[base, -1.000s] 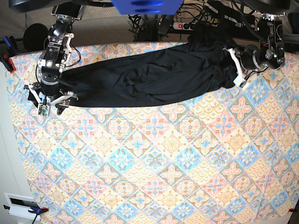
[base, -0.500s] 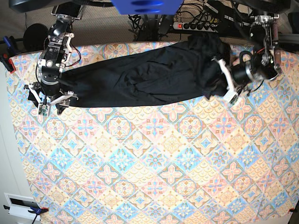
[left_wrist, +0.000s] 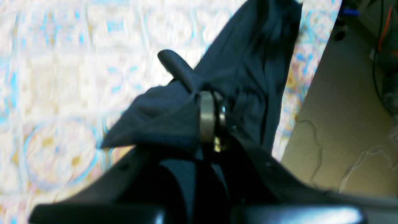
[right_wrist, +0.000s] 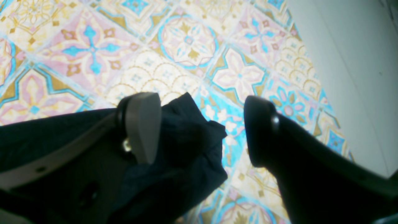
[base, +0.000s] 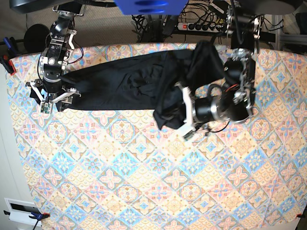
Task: Layout the t-shirt on the table in an organized manner, then fold the t-shirt properly
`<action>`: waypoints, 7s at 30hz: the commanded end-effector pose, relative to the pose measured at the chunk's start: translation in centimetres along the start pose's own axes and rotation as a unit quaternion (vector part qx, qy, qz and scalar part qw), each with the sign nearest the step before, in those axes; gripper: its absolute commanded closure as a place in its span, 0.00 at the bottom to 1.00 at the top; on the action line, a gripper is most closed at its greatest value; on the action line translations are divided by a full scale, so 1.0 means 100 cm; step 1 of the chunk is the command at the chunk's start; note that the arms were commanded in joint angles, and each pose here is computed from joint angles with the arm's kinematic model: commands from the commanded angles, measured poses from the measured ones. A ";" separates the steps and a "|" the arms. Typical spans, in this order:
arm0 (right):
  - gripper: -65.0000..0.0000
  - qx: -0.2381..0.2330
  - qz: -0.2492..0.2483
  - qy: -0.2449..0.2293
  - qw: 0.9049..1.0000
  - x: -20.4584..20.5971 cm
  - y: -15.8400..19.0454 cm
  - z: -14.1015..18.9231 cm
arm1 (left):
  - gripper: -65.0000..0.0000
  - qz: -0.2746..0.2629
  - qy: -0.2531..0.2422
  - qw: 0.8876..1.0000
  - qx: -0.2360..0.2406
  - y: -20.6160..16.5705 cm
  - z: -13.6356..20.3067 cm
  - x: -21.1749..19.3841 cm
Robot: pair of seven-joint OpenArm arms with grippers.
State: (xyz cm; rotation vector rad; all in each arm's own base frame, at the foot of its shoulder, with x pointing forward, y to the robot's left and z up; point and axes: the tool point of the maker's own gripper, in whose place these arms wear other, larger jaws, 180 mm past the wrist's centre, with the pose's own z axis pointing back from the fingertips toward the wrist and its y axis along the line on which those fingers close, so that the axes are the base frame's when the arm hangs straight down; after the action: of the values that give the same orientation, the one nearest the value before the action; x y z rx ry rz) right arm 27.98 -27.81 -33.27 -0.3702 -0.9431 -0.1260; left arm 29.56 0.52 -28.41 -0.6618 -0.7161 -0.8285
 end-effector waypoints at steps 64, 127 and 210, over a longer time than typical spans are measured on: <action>0.38 -0.013 0.001 -0.030 0.999 0.018 -0.009 0.001 | 0.38 0.238 -0.063 0.967 0.062 0.086 0.068 -0.105; 0.38 0.001 0.006 -0.027 1.000 0.015 0.001 0.001 | 1.00 0.025 -0.017 0.998 -0.064 -0.028 -0.046 -0.031; 0.62 0.197 0.094 -0.001 0.976 -0.029 0.135 0.056 | 1.00 0.247 -0.014 0.962 -0.111 0.004 -0.054 -0.089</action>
State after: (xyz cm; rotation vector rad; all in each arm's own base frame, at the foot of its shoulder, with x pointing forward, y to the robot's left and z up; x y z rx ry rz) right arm 24.83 -13.39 -37.34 -0.0837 -0.8517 0.2299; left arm 26.03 0.53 -40.02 -0.9840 -0.3991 -0.4285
